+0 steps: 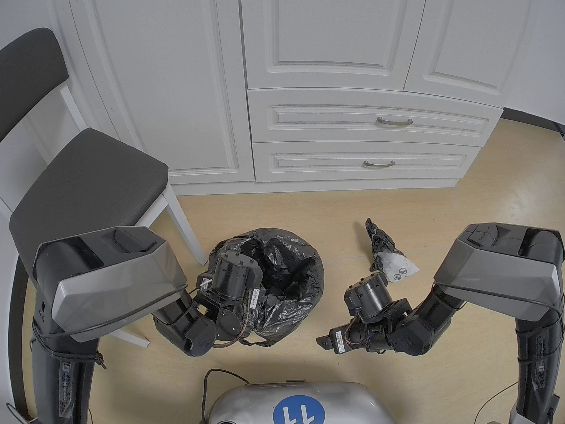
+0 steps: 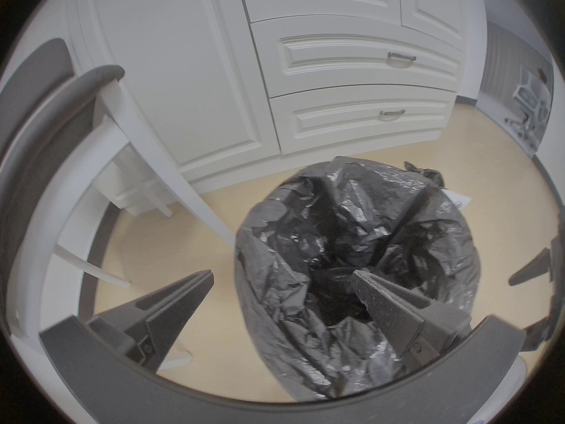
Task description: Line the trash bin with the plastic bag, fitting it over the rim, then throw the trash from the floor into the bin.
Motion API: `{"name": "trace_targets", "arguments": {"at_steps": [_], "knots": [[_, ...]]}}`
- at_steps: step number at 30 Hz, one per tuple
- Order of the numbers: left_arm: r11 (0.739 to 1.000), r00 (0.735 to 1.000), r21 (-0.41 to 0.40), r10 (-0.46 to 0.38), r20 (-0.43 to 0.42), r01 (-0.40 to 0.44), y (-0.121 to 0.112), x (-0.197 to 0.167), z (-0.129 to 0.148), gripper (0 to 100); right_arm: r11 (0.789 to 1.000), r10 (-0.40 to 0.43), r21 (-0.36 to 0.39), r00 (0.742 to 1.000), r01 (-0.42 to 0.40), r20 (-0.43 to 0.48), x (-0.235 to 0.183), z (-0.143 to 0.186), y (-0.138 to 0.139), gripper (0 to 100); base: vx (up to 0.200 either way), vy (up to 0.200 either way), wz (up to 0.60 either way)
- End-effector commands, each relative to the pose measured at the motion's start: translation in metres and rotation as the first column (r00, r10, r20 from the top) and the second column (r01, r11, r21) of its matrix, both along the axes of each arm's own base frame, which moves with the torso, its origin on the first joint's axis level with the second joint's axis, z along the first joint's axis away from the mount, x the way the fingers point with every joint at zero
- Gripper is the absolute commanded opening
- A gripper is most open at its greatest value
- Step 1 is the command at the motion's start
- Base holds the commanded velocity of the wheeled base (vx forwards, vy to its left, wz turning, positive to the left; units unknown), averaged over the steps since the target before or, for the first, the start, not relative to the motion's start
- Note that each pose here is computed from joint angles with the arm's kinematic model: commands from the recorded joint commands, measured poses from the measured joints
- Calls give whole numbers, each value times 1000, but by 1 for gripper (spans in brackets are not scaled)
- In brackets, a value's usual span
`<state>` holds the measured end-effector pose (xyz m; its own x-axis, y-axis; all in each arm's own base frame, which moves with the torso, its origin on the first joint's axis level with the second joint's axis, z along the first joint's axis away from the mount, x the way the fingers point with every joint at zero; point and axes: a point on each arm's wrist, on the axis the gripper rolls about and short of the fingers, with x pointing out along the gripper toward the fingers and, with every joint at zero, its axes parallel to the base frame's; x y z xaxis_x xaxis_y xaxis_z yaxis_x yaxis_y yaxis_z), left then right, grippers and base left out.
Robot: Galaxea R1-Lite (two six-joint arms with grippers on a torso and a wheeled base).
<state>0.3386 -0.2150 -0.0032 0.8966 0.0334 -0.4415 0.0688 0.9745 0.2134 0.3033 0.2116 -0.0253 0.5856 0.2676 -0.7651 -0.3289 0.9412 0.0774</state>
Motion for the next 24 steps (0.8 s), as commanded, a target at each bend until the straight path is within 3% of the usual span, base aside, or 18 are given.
{"name": "trace_targets", "arguments": {"at_steps": [1, 11, 24], "knots": [[997, 1000, 72, 18, 20, -20, 1, 2, 1, 100, 998, 20, 57, 999, -19, -27, 5, 1, -5, 100, 0, 0, 0], [968, 999, 249, -40, 32, 30, -12, 1, -1, 100, 991, 28, 130, 998, -19, -64, 17, 1, -25, 100, 0, 0, 0], [949, 997, 309, -58, -46, 70, -12, -10, -31, 100, 991, 13, 132, 999, -7, -48, 23, -11, -30, 100, 0, 0, 0]]}}
